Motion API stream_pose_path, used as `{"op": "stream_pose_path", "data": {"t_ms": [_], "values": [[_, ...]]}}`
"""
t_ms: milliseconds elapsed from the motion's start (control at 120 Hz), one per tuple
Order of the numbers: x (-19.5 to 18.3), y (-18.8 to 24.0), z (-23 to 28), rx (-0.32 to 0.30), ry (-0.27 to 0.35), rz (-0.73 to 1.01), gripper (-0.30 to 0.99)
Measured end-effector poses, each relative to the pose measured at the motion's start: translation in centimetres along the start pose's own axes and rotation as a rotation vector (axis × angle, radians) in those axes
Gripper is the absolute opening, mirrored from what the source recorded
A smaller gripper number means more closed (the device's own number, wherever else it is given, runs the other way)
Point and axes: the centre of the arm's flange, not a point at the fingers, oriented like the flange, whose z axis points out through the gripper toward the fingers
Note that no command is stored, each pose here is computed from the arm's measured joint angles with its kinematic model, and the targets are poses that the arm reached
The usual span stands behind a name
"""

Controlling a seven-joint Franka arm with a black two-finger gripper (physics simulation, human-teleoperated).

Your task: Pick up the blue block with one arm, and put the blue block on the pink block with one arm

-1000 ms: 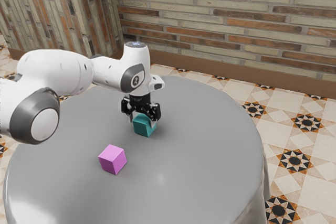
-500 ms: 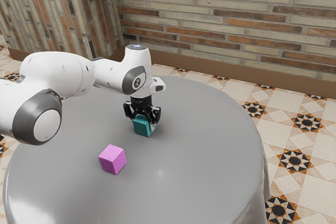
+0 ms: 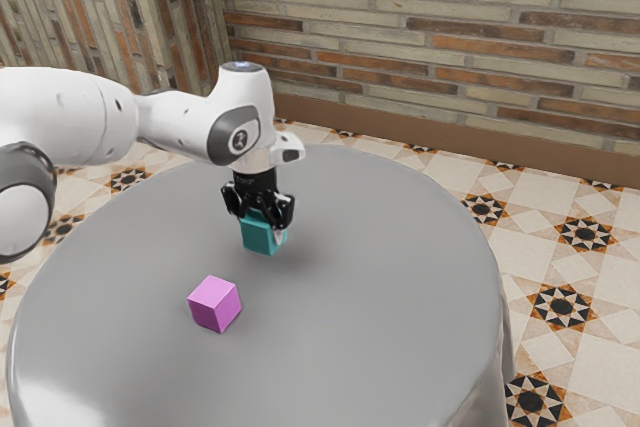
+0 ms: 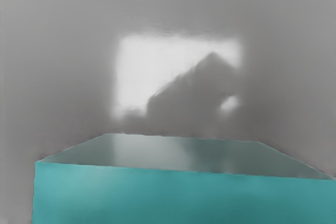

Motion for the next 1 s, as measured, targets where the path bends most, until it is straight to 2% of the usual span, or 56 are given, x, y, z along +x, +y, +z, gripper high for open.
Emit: {"op": "stream_pose_path", "data": {"t_ms": [442,1000], "values": [[-9.0,0.7,-0.9,0.051,-0.063,0.201,0.35],[-14.2,-4.3,-1.2,0.054,-0.101,0.236,0.36]]}}
